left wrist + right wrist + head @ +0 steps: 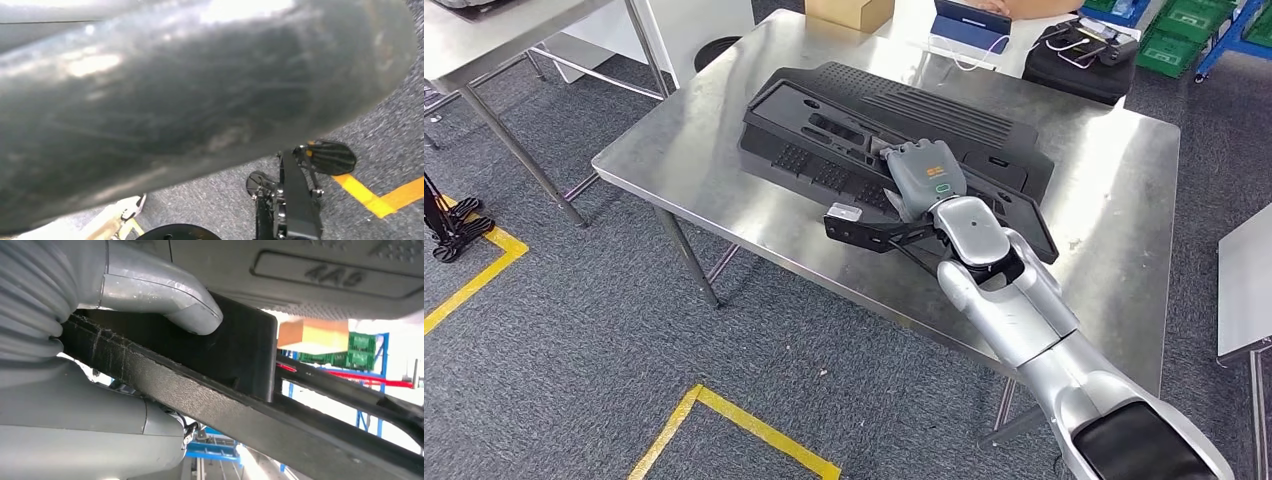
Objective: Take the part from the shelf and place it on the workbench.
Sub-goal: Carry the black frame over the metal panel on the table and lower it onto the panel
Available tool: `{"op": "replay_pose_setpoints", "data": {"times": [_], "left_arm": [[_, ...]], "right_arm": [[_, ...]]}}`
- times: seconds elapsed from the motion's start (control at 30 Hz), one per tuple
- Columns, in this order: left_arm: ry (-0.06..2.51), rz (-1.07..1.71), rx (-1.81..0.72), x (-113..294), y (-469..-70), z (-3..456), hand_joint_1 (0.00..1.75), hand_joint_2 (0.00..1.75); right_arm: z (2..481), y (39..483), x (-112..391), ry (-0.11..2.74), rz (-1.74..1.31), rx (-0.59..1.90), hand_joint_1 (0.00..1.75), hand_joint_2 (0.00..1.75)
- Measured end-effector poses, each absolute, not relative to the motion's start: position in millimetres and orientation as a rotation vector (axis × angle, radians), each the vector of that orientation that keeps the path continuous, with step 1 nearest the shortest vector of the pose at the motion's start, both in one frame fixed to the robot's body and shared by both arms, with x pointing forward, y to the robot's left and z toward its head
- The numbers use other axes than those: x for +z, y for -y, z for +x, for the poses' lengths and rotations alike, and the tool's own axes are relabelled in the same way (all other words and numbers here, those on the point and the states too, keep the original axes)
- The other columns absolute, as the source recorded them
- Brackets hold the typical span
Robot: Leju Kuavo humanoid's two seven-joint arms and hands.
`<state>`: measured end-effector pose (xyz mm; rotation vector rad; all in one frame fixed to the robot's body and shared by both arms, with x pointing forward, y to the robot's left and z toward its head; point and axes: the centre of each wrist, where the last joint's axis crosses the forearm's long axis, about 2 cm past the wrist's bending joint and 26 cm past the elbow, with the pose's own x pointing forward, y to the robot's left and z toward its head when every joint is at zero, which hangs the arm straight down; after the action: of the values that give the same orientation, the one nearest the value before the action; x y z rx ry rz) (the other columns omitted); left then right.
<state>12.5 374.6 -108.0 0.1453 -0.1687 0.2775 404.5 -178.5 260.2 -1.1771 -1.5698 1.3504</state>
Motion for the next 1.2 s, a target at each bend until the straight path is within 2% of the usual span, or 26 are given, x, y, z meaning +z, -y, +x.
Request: {"op": "replay_pose_setpoints", "data": {"times": [1.2], "left_arm": [[0.162,0.134,0.297,-109,-367,9,0.00,0.00]], "right_arm": [[403,175,252,1.544,-1.156,1.374,1.75,1.75]]}}
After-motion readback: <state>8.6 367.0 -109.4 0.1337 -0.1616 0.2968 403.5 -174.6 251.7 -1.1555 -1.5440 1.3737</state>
